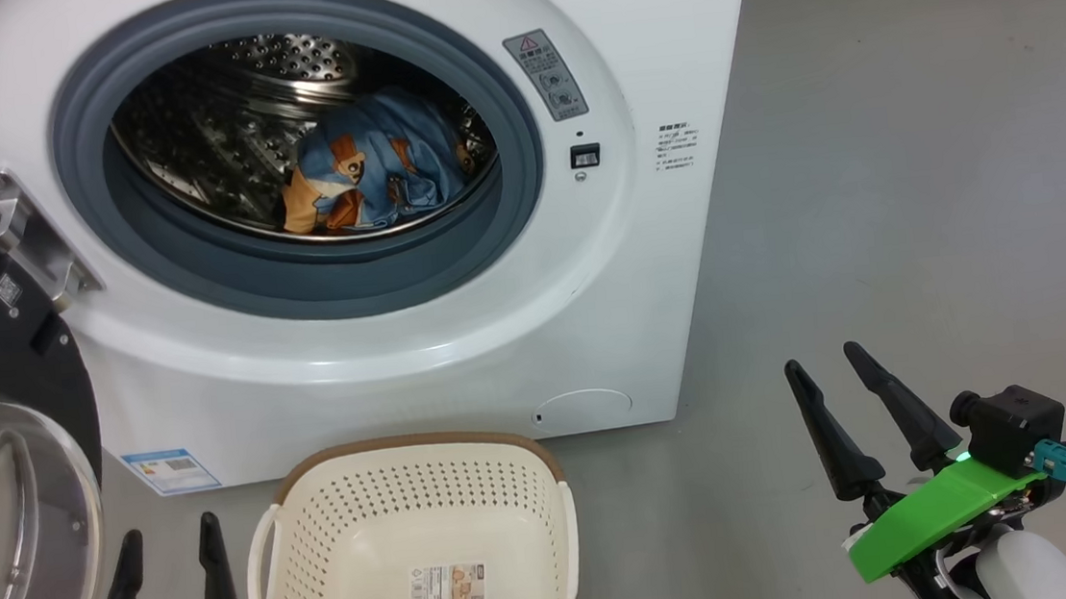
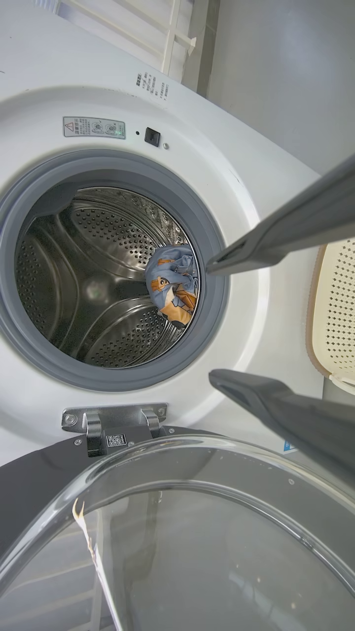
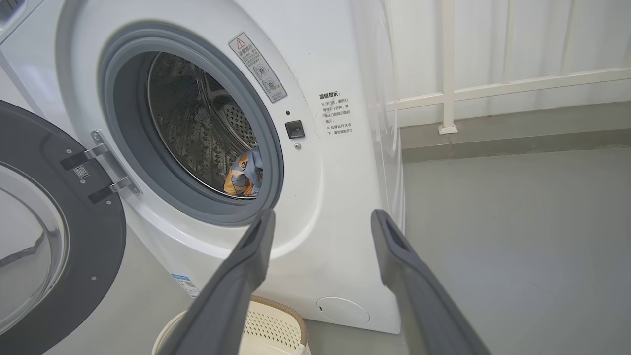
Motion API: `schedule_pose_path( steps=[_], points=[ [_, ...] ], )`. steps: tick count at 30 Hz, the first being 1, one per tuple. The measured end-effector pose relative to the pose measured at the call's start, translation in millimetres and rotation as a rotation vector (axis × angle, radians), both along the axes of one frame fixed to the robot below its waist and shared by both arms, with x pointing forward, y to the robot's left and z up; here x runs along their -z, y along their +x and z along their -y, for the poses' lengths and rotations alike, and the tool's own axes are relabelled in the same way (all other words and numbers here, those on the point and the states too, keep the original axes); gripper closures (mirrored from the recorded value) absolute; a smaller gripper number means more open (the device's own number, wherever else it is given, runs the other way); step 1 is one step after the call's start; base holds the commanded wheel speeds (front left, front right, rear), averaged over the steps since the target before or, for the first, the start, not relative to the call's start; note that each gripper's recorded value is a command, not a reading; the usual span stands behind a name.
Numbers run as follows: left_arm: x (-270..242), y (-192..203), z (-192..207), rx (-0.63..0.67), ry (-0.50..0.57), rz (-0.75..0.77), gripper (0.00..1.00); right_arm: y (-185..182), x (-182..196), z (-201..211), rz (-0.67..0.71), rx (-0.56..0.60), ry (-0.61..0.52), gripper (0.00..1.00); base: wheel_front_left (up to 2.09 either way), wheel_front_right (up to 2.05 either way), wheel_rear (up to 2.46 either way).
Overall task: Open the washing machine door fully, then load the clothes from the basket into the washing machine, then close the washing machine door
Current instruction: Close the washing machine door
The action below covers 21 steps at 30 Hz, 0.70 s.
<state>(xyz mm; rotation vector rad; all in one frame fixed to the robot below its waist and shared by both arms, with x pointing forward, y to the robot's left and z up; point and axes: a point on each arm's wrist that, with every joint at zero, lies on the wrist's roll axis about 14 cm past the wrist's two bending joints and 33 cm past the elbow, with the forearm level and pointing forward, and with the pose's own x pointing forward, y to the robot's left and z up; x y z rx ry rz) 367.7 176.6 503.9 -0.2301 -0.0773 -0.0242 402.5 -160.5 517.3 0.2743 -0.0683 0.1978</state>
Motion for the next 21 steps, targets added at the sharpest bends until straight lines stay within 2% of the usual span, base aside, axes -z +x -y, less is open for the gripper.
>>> schedule_pose_path(
  steps=[6, 15, 21],
  points=[
    [-0.8, 0.5, 0.3, 0.000, -0.001, 0.003, 0.00, 0.1, 0.6, 0.1, -0.002, 0.000, 0.000, 0.00, -0.90, 0.90, 0.00],
    [-2.0, 1.0, 0.1, -0.002, -0.005, 0.007, 0.00, 0.6, 2.4, -0.4, -0.007, -0.001, 0.000, 0.00, -1.67, 1.67, 0.00],
    [-2.3, 0.6, -0.2, -0.003, -0.005, 0.007, 0.00, 0.6, 2.0, -0.8, -0.006, -0.002, 0.000, 0.00, -1.05, 1.05, 0.00]
  ],
)
